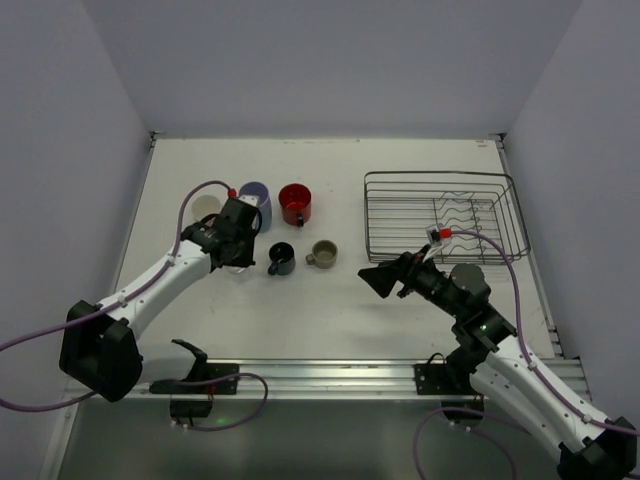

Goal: Unload the cups from the dish rack

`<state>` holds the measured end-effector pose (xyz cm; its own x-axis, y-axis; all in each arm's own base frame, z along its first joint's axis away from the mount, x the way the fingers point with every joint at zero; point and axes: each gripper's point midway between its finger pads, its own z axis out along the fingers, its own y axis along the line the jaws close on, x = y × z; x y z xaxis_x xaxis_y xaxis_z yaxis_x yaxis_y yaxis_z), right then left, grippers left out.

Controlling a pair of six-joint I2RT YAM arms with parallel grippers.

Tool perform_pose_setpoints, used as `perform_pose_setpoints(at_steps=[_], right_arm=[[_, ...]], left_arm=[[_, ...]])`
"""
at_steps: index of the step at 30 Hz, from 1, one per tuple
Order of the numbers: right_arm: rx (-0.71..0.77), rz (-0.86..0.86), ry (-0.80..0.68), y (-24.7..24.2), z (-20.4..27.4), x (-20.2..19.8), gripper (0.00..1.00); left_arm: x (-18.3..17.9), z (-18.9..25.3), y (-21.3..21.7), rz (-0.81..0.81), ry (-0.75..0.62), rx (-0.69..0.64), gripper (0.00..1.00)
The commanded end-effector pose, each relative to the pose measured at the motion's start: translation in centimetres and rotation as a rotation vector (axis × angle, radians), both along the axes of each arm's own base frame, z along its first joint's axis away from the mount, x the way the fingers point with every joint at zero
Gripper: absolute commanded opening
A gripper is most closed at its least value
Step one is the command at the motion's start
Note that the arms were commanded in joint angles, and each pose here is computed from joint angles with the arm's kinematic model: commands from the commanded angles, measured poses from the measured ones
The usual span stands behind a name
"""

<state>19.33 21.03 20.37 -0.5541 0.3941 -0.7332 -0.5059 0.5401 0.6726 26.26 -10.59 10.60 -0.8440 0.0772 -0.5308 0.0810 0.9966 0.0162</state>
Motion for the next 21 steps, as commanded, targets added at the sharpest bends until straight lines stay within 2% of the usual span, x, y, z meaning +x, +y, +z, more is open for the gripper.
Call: perform_pose_setpoints(at_steps=[1,3,7,14,17,21], right_arm=[[-0.003,0.005,-0.021,0.1,0.2,0.1,0.99],[-0.002,0.007,-0.019,0.1,0.1,0.1,0.99],[-0.002,0.007,-0.016,0.2,0.0,0.1,0.99],[-0.002,0.003,-0.013,0.2,0.0,0.2,0.99],[-0.005,0.013,-0.006,0.4,-0.1,0.3,0.99],[0.003,0.008,-0.021,0.2,1.3,0.1,0.99]], left_arm=[[0.4,0.6,0.1,-0.027,0.002,0.017,0.06],[0.3,0.1,0.2,-0.03,0.018,0.026,0.09],[0.5,-0.3,0.2,-0.033,0.026,0.034,0.25],[1.1,0.3,0.1,-0.024,-0.004,0.031,0.43],[1.8,1.8,-0.1,-0.016,-0.048,0.015,0.52],[3.3,6.3,-1.0,-0.019,-0.18,-0.057,0.74]])
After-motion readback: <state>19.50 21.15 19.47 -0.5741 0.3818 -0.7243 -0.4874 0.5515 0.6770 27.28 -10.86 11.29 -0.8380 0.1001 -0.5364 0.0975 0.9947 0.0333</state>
